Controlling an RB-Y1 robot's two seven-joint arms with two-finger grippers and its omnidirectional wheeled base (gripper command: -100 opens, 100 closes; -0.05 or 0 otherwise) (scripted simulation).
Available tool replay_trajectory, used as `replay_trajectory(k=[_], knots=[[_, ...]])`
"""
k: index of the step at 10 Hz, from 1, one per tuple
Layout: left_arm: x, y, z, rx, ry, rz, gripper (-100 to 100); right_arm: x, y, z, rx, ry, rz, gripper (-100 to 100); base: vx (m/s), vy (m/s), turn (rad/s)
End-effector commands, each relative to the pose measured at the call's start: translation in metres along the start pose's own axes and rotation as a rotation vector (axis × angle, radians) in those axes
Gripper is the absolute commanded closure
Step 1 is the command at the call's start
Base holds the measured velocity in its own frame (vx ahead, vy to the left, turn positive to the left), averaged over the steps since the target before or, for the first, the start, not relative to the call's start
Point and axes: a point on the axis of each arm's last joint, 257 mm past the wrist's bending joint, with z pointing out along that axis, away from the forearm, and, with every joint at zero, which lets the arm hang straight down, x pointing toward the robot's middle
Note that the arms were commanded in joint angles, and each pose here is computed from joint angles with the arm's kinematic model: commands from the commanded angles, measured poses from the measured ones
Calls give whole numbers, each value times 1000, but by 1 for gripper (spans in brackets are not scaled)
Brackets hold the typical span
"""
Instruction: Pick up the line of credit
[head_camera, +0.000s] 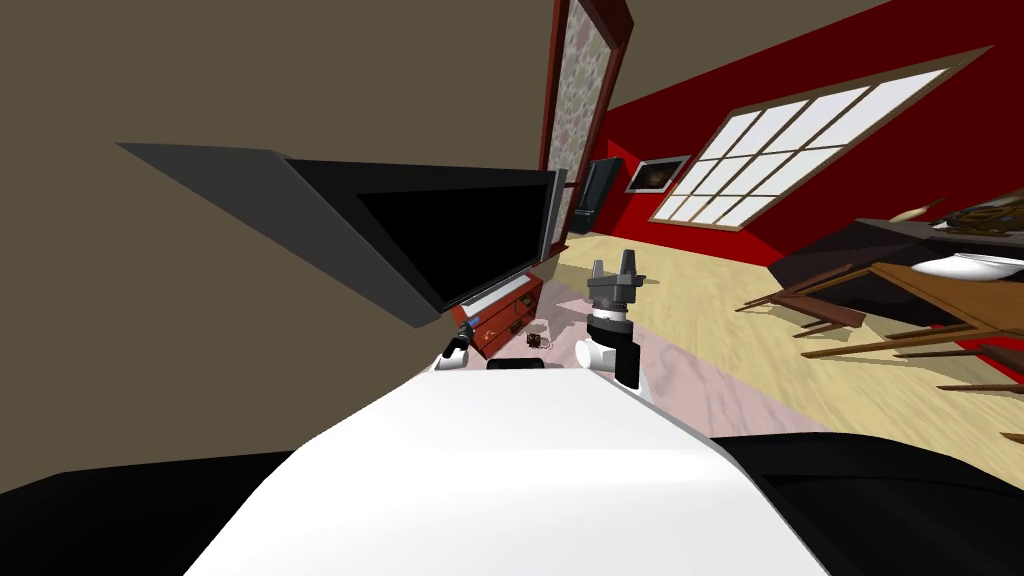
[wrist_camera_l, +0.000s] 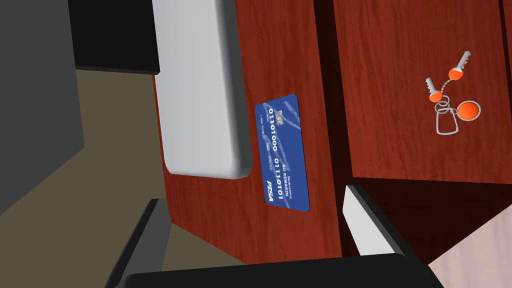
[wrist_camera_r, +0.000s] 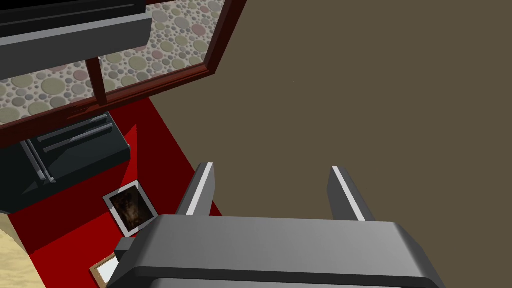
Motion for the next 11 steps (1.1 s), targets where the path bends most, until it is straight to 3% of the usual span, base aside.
replay_trajectory(k=[1,4,5,6,7,10,11], knots=[[11,15,2,-30,-4,-15,-100,0,0,0,0,0,0,0,44,38,19],[31,34,3,-68,3,-59,-100,0,0,0,0,0,0,0,35,33,13],[27,30,2,-60,1,-50,-100,0,0,0,0,0,0,0,11,8,0],[28,31,2,-62,1,-51,0,0,0,0,0,0,0,0,0,0,0],[28,35,4,-62,1,-51,-100,0,0,0,0,0,0,0,35,9,0],[28,38,5,-63,1,-51,-100,0,0,0,0,0,0,0,66,16,-1],[29,38,5,-61,1,-51,100,0,0,0,0,0,0,0,-3,-5,-4]])
